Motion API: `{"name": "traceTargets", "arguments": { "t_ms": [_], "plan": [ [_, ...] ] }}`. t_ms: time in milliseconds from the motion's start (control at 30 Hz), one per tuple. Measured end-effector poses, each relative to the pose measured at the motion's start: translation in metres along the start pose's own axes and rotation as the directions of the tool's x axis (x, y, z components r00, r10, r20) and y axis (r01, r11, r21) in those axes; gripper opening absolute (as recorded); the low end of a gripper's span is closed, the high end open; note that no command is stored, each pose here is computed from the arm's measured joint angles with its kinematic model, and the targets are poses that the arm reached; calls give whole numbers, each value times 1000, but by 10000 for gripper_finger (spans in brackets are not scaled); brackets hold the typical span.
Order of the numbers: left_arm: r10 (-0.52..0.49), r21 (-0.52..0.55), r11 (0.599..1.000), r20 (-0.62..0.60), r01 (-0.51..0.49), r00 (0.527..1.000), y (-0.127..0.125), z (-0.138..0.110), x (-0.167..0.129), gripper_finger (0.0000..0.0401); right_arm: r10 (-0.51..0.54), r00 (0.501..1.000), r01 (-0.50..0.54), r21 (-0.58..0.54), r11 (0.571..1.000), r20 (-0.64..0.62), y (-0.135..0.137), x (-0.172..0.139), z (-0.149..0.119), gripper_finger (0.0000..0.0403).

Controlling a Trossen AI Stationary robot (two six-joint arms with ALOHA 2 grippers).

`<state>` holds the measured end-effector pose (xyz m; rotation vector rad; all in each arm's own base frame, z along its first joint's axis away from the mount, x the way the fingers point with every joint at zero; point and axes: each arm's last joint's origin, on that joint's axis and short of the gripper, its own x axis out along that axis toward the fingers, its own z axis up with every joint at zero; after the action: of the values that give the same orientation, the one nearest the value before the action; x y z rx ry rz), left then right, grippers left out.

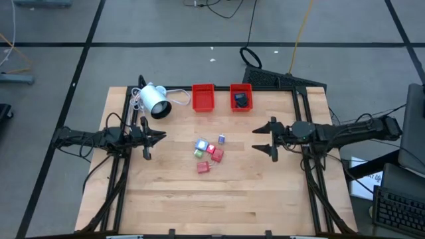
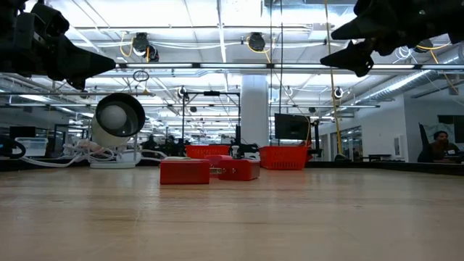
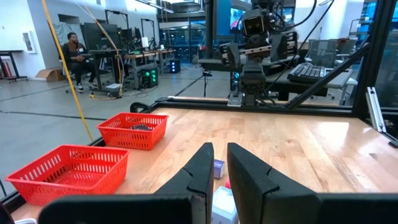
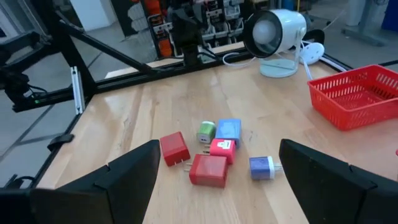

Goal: Pick & Place Office items
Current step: Put the violet charger adapter into the left red bin

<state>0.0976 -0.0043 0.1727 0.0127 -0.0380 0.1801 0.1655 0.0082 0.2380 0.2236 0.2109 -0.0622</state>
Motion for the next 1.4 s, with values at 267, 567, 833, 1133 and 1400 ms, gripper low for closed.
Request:
{"name": "traceTargets", "arguments": {
  "t_ms": [267, 567, 833, 1133, 1400],
  "plan": [
    [0, 0, 1000, 0, 0, 1000, 0, 0, 0, 47, 30, 994, -31, 9, 999, 108, -5, -12, -16, 320],
    [0, 0, 1000, 0, 0, 1000, 0, 0, 0, 47, 47, 982, -50, 11, 999, 181, -7, -26, -16, 320],
    [0, 0, 1000, 0, 0, 1000, 0, 0, 0, 47, 52, 978, -52, -8, 999, 202, -10, -34, -25, 320],
    [0, 0, 1000, 0, 0, 1000, 0, 0, 0, 47, 158, 967, -164, 16, 986, 201, -8, -38, -29, 320],
    [0, 0, 1000, 0, 0, 1000, 0, 0, 0, 47, 237, 955, -244, 15, 970, 176, -6, -39, -30, 320]
  ]
}}
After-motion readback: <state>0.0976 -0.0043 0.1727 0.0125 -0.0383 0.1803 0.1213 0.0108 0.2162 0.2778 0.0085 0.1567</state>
